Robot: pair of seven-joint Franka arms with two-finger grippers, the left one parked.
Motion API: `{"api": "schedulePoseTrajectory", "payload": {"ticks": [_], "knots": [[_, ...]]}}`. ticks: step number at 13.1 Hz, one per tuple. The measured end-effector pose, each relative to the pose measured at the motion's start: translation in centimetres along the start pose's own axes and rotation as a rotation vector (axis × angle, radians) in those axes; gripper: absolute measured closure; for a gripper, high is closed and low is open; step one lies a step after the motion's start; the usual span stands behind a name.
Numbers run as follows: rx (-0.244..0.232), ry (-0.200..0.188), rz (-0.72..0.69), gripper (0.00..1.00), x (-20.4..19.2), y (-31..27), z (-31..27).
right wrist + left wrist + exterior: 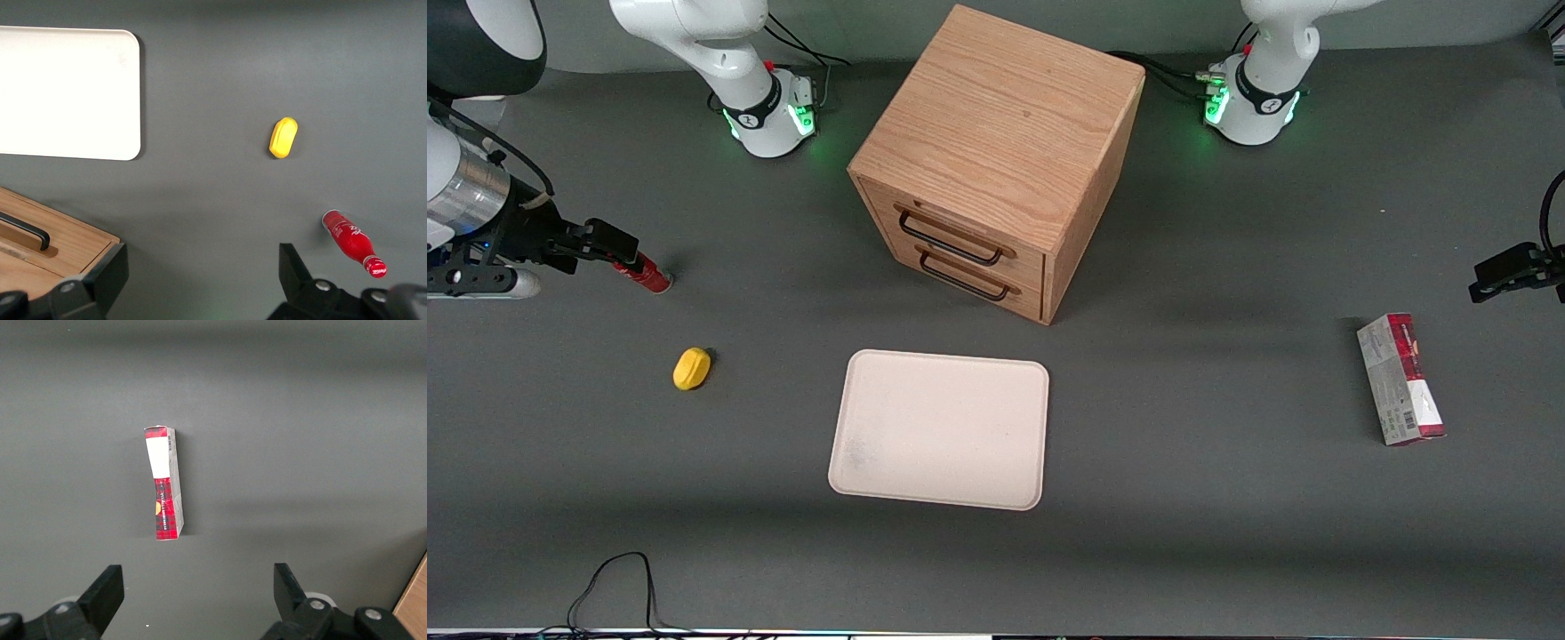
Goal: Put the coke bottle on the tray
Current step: 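Move the right gripper over the red Coca-Cola bottle lying on the table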
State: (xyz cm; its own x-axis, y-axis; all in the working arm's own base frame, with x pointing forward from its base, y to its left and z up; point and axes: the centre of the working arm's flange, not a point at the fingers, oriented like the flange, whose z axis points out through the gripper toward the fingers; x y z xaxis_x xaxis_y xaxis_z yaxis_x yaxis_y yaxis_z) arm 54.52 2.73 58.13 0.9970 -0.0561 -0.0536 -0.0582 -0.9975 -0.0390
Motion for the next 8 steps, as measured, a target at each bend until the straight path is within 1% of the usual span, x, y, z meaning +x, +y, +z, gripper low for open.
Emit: {"api": "schedulePoseTrajectory", "payload": {"ticks": [8], "knots": [[-0.004,-0.049,-0.001,0.00,0.04,-0.01,0.34]]}}
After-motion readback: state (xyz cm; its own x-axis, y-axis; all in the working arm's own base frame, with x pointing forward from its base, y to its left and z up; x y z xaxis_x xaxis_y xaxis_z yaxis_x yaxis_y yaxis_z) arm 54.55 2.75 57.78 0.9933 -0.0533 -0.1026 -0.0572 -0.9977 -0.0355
